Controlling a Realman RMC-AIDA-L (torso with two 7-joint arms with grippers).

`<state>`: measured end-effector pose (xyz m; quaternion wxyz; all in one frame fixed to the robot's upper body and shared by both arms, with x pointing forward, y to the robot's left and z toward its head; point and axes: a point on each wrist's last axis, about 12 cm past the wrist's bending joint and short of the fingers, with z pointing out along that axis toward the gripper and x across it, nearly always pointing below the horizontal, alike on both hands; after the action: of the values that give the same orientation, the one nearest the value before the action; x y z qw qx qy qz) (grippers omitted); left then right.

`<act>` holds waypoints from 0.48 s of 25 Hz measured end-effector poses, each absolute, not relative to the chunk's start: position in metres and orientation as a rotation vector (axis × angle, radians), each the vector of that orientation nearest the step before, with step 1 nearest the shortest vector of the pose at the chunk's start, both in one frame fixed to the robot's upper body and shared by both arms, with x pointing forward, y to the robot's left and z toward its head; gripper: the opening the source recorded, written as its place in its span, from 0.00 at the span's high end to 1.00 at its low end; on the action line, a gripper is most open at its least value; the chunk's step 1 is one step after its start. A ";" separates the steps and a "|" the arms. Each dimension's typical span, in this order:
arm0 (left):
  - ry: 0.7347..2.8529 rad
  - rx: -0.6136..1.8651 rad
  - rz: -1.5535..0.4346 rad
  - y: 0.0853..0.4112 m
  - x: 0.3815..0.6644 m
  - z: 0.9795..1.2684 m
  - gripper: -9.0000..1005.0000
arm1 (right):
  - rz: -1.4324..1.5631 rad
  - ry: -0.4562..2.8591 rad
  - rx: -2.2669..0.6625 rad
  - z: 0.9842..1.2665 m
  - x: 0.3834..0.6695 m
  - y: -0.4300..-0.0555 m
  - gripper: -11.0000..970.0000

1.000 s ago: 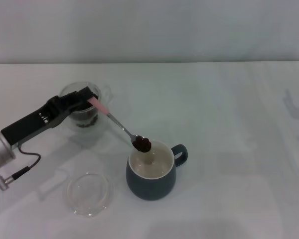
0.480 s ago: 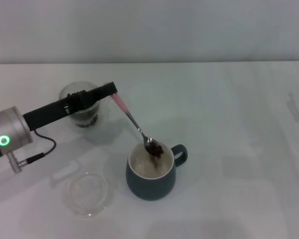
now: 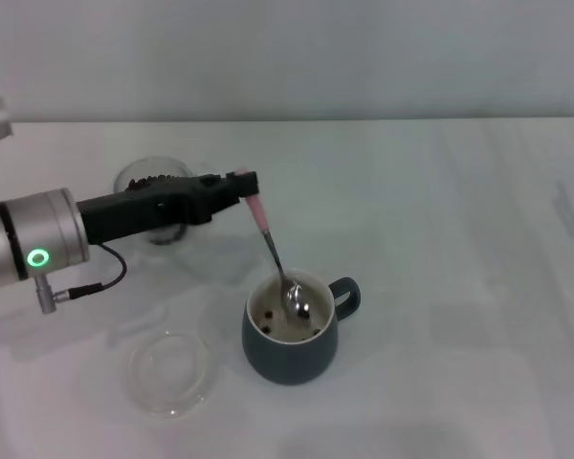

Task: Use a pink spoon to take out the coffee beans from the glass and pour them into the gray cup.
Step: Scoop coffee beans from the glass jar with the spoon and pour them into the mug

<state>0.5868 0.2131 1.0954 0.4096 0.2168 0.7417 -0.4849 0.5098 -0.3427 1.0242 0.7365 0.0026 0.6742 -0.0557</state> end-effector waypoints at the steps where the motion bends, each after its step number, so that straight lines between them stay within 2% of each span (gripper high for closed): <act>1: 1.860 0.587 -1.205 0.211 0.587 1.097 0.87 | -0.122 1.481 0.006 1.024 0.510 -0.343 0.12; 6: 1.821 0.713 -1.149 0.204 0.588 1.100 0.87 | -0.123 1.481 0.006 1.024 0.510 -0.343 0.12; 12: 1.770 0.628 -1.171 0.209 0.588 1.104 0.87 | -0.125 1.483 0.008 1.024 0.508 -0.343 0.11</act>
<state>0.5883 0.2094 1.1039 0.4478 0.2536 0.7151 -0.4731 0.5085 -0.3434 1.0235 0.7356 0.0038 0.6750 -0.0567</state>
